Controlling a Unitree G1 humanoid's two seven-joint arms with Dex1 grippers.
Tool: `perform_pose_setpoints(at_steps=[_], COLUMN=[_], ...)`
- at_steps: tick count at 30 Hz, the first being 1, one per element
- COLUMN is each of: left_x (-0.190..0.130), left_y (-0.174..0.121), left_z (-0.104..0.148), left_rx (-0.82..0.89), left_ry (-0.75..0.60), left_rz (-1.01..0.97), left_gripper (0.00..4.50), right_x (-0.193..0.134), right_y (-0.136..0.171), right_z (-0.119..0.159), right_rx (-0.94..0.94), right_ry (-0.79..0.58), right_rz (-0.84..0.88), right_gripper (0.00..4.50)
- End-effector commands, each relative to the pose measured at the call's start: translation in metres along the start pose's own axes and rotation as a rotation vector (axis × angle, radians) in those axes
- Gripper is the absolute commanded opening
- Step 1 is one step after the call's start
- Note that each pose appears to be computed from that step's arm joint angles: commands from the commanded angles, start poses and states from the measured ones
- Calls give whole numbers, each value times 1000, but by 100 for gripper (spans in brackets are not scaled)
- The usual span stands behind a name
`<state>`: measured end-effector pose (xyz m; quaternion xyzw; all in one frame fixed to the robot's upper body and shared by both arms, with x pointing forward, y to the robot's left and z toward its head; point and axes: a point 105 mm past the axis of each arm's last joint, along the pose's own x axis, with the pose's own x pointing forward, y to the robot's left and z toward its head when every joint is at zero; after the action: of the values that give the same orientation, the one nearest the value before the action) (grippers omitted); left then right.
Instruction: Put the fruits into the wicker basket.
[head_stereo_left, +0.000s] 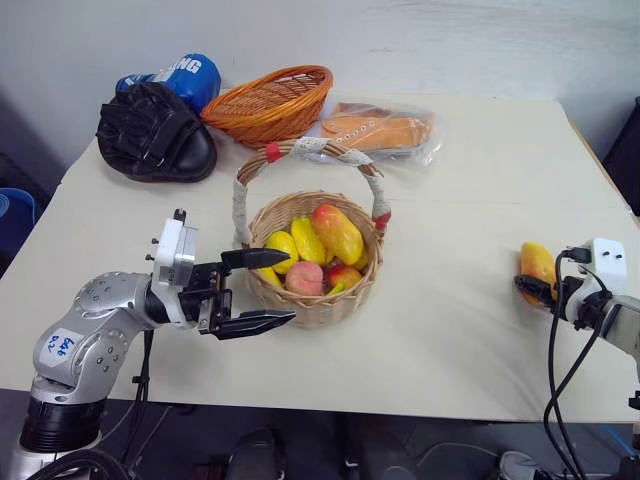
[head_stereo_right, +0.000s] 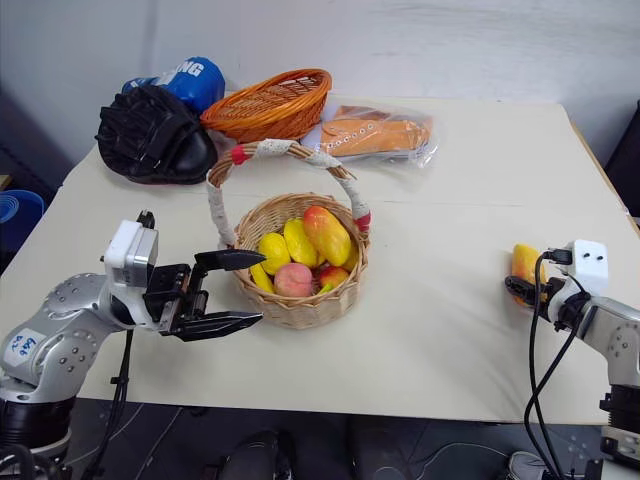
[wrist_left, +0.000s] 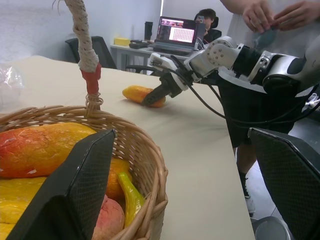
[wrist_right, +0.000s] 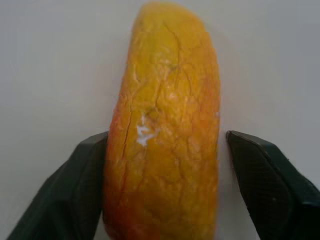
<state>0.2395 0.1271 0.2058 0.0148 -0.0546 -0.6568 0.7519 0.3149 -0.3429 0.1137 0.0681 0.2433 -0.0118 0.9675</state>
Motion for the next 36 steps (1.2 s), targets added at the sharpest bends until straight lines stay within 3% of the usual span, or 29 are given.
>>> perform_pose_setpoints(at_steps=[1, 2, 4, 9, 12, 16, 22, 24, 28, 31, 36], left_x=[-2, -3, -7, -19, -32, -52, -55, -54, -49, -48, -57], left_y=[-6, -6, -7, -5, -3, 1, -10, -9, -7, -8, -7], left_z=[11, 11, 12, 13, 7, -4, -7, -7, -7, -8, -5], left_rx=[45, 40, 22, 26, 2, -21, -41, -32, -25, -29, -17], left_ry=[-4, -5, -14, -19, 0, 32, 35, 28, 11, 12, 13], left_rz=[-8, -3, 12, 67, 135, 225, 258, 271, 278, 277, 310], left_gripper=[450, 450, 450, 450, 450, 450, 450, 450, 450, 450, 450], right_x=[-11, -20, -47, -103, -127, -126, -96, -82, -79, -92, -118], right_y=[9, 26, 71, 145, 198, 255, 311, 323, 334, 322, 275], right_z=[30, 41, 49, 15, 15, 27, 38, 42, 36, 36, 31], right_rx=[-116, -165, -278, -473, -559, -603, -573, -576, -619, -649, -583], right_ry=[-117, -171, -234, 38, -18, -192, -271, -313, -334, -390, -373], right_rz=[84, 206, 512, 1006, 1228, 1311, 1235, 1167, 1170, 1241, 1366], right_gripper=[221, 192, 183, 183, 183, 183, 183, 183, 321, 429, 445])
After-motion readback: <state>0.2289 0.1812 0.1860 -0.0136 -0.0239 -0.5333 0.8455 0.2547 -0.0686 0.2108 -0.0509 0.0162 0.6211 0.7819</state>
